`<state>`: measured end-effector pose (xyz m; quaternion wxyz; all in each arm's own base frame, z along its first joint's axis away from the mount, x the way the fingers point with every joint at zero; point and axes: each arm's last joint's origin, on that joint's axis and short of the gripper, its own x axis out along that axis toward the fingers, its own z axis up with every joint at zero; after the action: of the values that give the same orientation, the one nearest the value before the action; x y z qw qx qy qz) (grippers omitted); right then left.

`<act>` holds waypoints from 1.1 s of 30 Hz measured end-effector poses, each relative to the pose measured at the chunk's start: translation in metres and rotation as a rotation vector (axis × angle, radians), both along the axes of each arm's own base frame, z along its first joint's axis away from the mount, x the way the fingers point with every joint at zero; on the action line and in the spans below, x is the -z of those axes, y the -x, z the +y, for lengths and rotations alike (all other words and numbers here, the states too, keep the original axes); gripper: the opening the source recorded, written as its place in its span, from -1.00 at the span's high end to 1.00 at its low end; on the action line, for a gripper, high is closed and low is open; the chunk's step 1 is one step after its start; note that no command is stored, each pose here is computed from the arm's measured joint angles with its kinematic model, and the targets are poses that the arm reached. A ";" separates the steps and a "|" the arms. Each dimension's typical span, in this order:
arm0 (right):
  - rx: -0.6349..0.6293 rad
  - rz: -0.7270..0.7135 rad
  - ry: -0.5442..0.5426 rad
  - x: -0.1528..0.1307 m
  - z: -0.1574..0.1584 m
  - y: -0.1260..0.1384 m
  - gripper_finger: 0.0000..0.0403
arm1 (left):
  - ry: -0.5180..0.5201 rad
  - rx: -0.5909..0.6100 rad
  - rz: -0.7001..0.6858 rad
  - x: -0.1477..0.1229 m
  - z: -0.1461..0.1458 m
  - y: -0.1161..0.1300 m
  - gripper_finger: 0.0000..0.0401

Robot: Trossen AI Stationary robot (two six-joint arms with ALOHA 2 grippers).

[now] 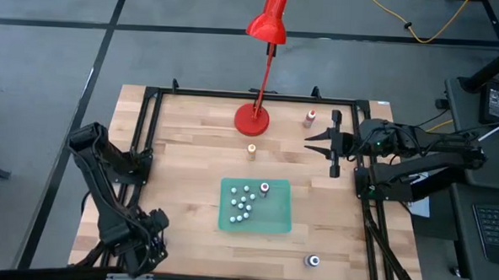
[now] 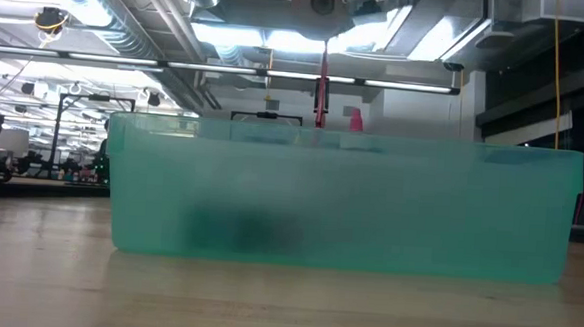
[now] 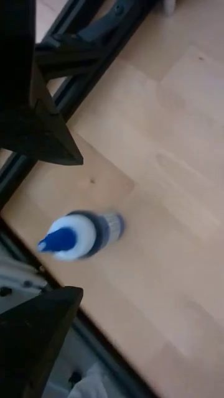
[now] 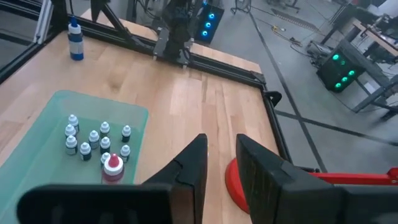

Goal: Pick & Place food coloring
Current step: Put the big blue food coloring bottle into the blue bin

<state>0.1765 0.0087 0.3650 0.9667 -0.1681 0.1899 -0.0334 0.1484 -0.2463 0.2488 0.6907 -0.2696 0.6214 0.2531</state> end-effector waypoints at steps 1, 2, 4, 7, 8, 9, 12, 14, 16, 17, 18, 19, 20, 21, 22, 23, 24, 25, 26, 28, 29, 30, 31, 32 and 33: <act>0.000 0.000 0.000 0.000 0.000 0.000 0.57 | -0.005 -0.003 0.004 0.005 0.001 0.001 -0.63; 0.000 0.000 0.000 0.000 0.000 0.000 0.57 | -0.015 -0.007 0.010 0.009 0.002 0.001 -0.63; -0.002 -0.001 -0.001 0.000 0.000 0.000 0.57 | -0.025 -0.012 0.018 0.017 0.004 0.003 -0.63; -0.028 -0.002 -0.032 0.000 0.001 0.000 0.57 | -0.024 -0.023 0.019 0.026 0.006 0.003 -0.63; -0.031 -0.002 -0.039 0.000 0.001 0.000 0.57 | -0.010 -0.021 0.012 0.028 0.005 0.003 -0.63; -0.030 -0.002 -0.042 0.000 0.001 0.000 0.57 | 0.007 -0.019 0.002 0.030 0.003 0.002 -0.63; -0.029 -0.003 -0.045 0.000 0.001 0.000 0.57 | 0.047 -0.015 -0.027 0.037 0.001 0.000 -0.63; -0.028 -0.003 -0.045 0.000 0.001 0.000 0.57 | 0.074 -0.002 -0.045 0.042 -0.001 -0.001 -0.63; -0.028 -0.003 -0.045 0.000 0.001 0.000 0.57 | 0.077 0.004 -0.047 0.046 -0.001 0.000 -0.63; -0.026 -0.004 -0.050 0.000 0.001 0.000 0.57 | 0.074 0.004 -0.044 0.047 0.000 0.000 -0.63; -0.022 -0.005 -0.061 0.000 0.001 0.000 0.57 | 0.073 0.004 -0.043 0.048 0.000 0.000 -0.62; -0.020 -0.006 -0.067 0.000 0.001 0.000 0.57 | 0.074 0.003 -0.040 0.048 0.000 0.001 -0.61; -0.015 -0.008 -0.079 0.000 0.001 0.000 0.57 | 0.074 0.002 -0.036 0.050 0.001 0.001 -0.60; -0.013 -0.008 -0.083 0.000 0.001 0.000 0.57 | 0.069 0.002 -0.031 0.051 0.002 0.002 -0.58; -0.012 -0.008 -0.086 0.000 0.001 0.000 0.57 | 0.068 0.003 -0.026 0.052 0.002 0.002 -0.55; -0.012 -0.008 -0.086 0.000 0.001 0.000 0.57 | 0.066 0.003 -0.024 0.053 0.003 0.002 -0.52; -0.012 -0.008 -0.086 0.000 0.001 0.000 0.57 | 0.065 0.003 -0.023 0.053 0.003 0.003 -0.48; -0.012 -0.008 -0.086 0.000 0.001 0.000 0.57 | 0.063 0.003 -0.022 0.054 0.003 0.003 -0.44; -0.012 -0.008 -0.086 0.000 0.001 0.000 0.57 | 0.063 0.003 -0.021 0.054 0.003 0.003 -0.39; -0.012 -0.008 -0.086 0.000 0.001 0.000 0.57 | 0.065 0.002 -0.022 0.054 0.003 0.003 -0.28; -0.012 -0.008 -0.086 0.000 0.001 0.000 0.57 | 0.066 0.003 -0.021 0.054 0.003 0.003 -0.22; -0.012 -0.008 -0.086 0.000 0.001 0.000 0.57 | 0.067 0.003 -0.020 0.054 0.003 0.003 -0.15; -0.012 -0.008 -0.086 0.000 0.001 0.000 0.57 | 0.068 0.003 -0.020 0.054 0.003 0.003 -0.08; -0.012 -0.008 -0.086 0.000 0.001 0.000 0.57 | 0.072 0.004 -0.017 0.054 0.003 0.003 0.00; -0.012 -0.008 -0.086 0.000 0.001 0.000 0.57 | 0.080 0.005 -0.010 0.054 0.002 0.003 0.08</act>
<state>0.1766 0.0099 0.3651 0.9740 -0.1273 0.1861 -0.0201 0.1456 -0.2440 0.1944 0.6831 -0.2969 0.6283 0.2248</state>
